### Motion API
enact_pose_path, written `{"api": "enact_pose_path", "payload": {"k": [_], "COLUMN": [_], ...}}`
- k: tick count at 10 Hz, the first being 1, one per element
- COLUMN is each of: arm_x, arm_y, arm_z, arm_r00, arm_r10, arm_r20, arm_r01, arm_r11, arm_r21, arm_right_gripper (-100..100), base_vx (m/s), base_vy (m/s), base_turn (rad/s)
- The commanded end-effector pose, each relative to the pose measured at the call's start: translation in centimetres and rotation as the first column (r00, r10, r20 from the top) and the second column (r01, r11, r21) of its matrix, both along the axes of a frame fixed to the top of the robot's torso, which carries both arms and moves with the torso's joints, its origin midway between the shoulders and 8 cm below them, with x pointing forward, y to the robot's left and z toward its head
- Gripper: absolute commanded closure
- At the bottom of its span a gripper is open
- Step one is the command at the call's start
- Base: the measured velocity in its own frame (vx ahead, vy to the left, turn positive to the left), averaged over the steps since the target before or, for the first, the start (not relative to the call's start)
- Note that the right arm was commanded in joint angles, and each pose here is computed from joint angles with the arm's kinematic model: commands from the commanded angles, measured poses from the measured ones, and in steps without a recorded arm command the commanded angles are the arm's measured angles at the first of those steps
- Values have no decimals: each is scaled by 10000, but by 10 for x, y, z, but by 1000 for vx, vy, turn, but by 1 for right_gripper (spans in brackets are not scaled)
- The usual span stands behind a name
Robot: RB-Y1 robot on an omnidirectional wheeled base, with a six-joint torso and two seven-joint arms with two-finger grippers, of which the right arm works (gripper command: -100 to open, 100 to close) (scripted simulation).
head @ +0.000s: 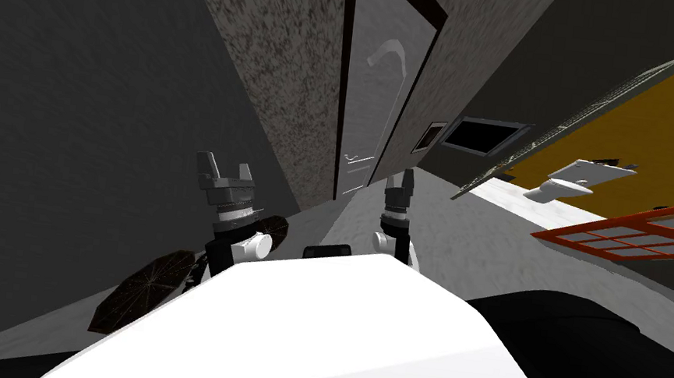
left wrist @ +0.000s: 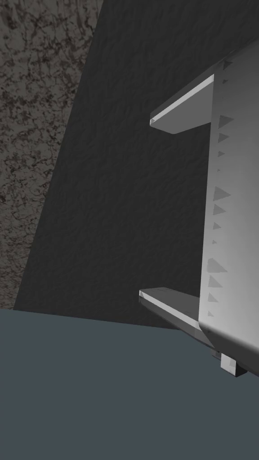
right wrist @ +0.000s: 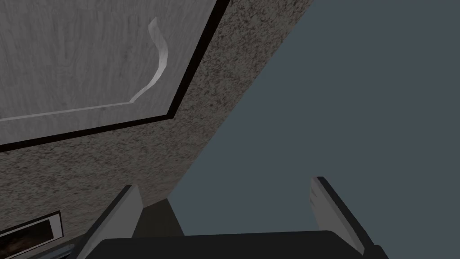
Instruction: Pull the door open
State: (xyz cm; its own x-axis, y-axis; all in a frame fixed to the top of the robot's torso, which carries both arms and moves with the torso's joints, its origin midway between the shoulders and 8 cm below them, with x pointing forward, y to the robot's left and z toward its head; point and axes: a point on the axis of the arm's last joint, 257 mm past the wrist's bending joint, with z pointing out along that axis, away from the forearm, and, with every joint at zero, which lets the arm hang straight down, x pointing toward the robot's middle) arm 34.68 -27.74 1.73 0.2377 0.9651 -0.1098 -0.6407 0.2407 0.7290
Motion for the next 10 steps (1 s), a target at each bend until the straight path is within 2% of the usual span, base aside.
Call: {"api": "enact_pose_path", "payload": {"k": [1,6,10], "arm_x": [6,26,47], "arm_y": [0,0,-2], "arm_z": [-8,-35,-66], "arm_r00": [9999,9978,9925], "arm_r10": [72,267,443], "arm_r20": [-147,-612,-1135], "arm_r01": [-72,-267,-440], "arm_r11": [10000,9996,9990], "arm_r21": [-5,10,52], "arm_right_gripper": [-100,-100,-100], "base_vx": [22,65,66], "base_vy": [-27,-50,-62], "base_turn": [69,76,105]}}
